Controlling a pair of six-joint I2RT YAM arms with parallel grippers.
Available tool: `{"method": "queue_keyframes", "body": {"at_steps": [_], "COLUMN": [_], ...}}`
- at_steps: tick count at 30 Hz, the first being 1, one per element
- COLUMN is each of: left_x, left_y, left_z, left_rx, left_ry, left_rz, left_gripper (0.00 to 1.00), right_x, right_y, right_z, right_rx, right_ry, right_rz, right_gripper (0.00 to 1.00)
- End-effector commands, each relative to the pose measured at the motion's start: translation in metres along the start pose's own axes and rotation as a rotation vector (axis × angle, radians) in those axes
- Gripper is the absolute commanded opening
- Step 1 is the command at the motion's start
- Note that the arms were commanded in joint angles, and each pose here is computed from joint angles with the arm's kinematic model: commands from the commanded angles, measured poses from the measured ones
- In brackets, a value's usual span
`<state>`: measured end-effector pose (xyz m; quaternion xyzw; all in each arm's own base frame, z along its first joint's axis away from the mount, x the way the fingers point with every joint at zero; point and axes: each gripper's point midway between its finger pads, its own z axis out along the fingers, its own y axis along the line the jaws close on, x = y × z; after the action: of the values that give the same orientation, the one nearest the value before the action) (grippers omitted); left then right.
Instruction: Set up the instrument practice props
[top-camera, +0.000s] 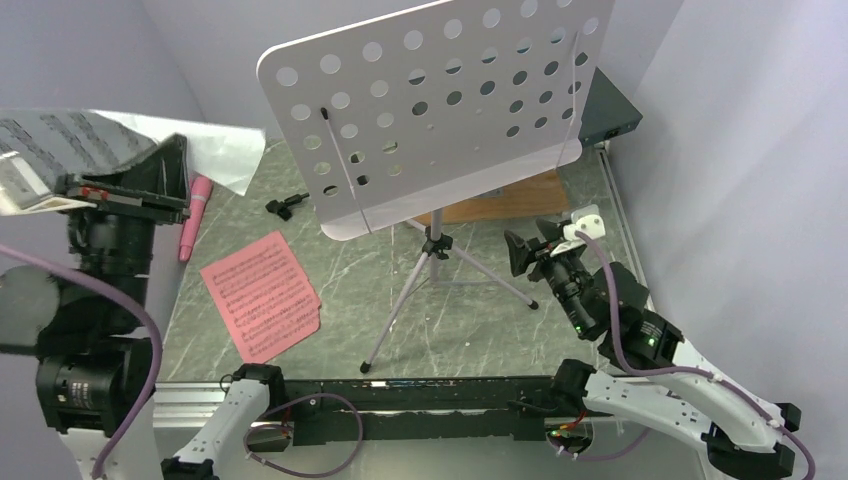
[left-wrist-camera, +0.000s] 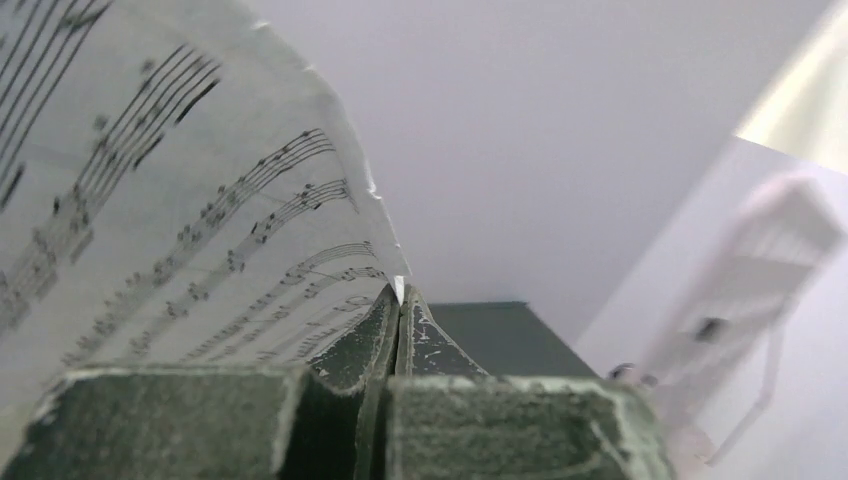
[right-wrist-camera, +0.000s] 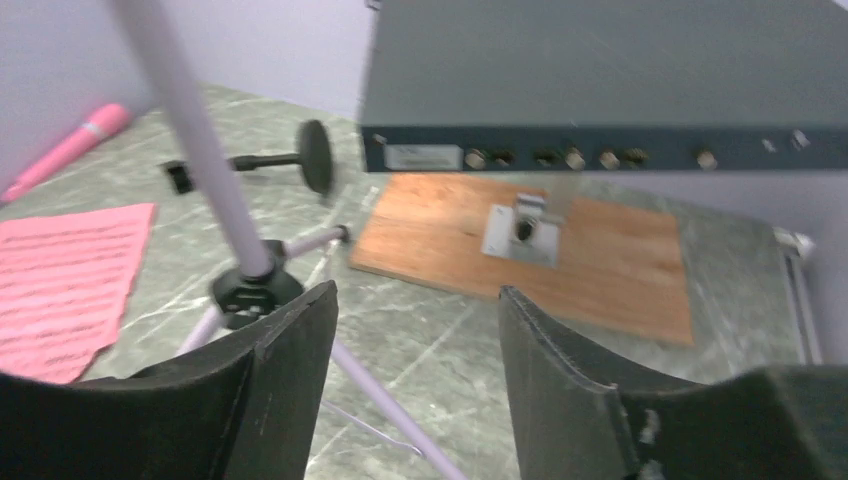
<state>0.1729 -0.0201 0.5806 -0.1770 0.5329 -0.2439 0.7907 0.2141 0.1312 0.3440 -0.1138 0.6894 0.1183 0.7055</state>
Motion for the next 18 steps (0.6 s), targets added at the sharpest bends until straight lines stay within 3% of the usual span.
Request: {"method": "queue_keyframes", "body": {"at_steps": [1, 4, 9, 13, 18], "left_x": [-0.039, -0.032, -0.026, -0.026, -0.008], "left_y": [-0.088, -0.081, -0.052, -0.029, 0.028], "left_z": [-0.008, -0.003, -0.002, -0.010, -0.023], "left_rx": [0.414, 0.362, 0.193, 0.056, -0.253], "left_ry": [-0.056, -0.001, 0.056, 0.088, 0.192], "left_rz": [0.153, 0.142, 0.140, 0.142, 0.149], "left_gripper": [0.00, 0.00, 0.00, 0.00, 0.00], "right_x": [-0.051, -0.082, -0.119, -0.153, -0.178], "right_y": [0.046, 0.092, 0.157, 0.194, 0.266], "right_z": [-0.016, -0.037, -0.055, -0.055, -0.058], "right_rx": [-0.325, -0.618, -0.971, -1.104, -1.197], "right_ry": [-0.105, -0.163, -0.177, -0.224, -0.276], "right_rz": [-0.056, -0.088, -0.091, -0.066, -0.095], "right_gripper": [0.68, 0.86, 0.93, 0.97, 1.00]}}
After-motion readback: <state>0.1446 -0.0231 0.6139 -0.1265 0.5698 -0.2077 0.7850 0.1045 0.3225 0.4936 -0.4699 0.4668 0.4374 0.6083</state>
